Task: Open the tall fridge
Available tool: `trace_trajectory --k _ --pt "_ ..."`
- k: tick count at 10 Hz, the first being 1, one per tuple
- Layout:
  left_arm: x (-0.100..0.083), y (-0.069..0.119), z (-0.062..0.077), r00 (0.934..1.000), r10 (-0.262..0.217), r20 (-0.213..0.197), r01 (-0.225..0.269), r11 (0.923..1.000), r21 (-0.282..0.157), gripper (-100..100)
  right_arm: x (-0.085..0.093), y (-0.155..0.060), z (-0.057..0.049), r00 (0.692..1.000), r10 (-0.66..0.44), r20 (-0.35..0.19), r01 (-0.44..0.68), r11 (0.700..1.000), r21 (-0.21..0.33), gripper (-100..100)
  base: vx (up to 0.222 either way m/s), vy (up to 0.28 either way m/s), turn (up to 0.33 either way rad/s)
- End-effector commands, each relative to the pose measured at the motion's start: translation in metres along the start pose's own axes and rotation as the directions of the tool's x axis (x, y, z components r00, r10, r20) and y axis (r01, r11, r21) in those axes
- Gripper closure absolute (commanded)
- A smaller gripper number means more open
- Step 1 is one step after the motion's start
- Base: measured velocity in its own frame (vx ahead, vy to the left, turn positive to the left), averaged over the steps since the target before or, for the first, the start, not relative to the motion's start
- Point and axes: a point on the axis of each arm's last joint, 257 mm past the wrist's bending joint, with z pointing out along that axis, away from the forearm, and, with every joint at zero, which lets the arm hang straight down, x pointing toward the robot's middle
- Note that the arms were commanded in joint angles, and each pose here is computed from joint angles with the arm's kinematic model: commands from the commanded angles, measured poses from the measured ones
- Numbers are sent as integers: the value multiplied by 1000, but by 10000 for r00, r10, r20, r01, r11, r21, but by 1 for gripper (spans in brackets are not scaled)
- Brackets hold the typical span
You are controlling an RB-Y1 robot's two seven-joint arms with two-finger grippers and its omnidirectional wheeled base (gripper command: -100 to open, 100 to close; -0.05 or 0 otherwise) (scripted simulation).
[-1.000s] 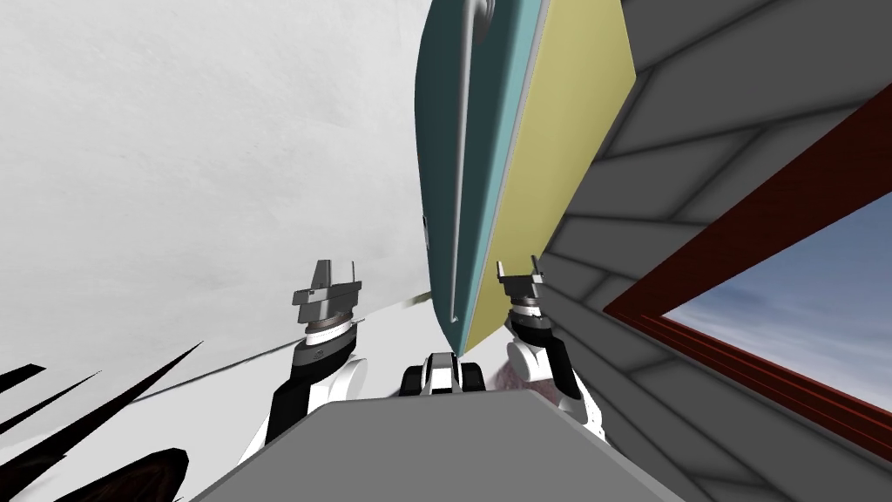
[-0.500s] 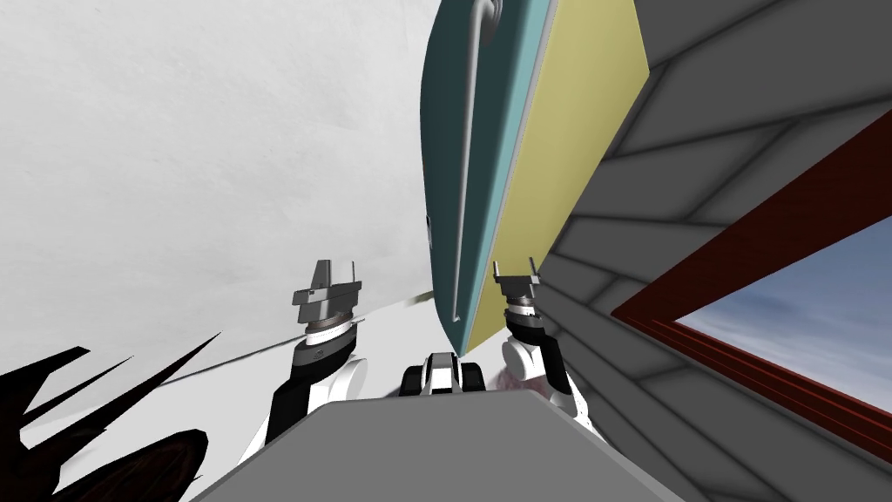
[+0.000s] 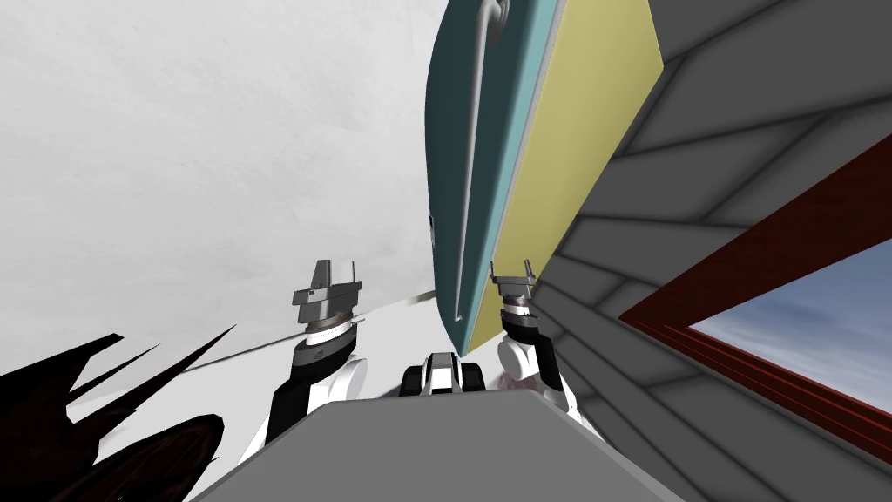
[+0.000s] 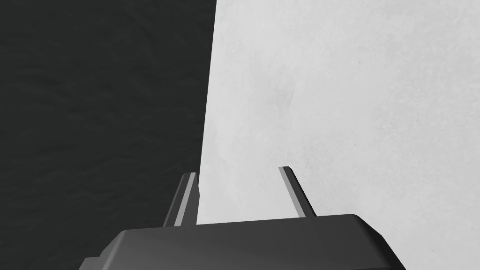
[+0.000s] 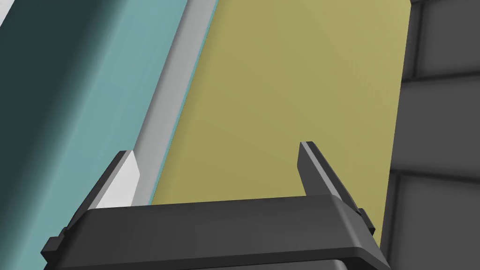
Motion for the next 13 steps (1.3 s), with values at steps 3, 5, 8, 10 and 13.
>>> trace_trajectory --k 3,5,8,10,13 --pt "0 0 0 10000 0 0 0 10000 0 0 -9 -11 -3 9748 2217 251 -2213 9751 -164 -100 -11 4 53" --pt "0 0 0 10000 0 0 0 10000 0 0 -13 -16 -5 9517 3049 373 -3041 9523 -241 -100 -14 4 48" --pt "0 0 0 10000 0 0 0 10000 0 0 -18 -22 -7 9138 4031 498 -4019 9151 -338 -100 -12 5 51" --pt "0 0 0 10000 0 0 0 10000 0 0 -24 -29 -9 8742 4814 634 -4794 8764 -445 -100 -10 5 52" --pt "0 0 0 10000 0 0 0 10000 0 0 -37 -42 -15 7864 6107 928 -6067 7919 -697 -100 -14 5 56"
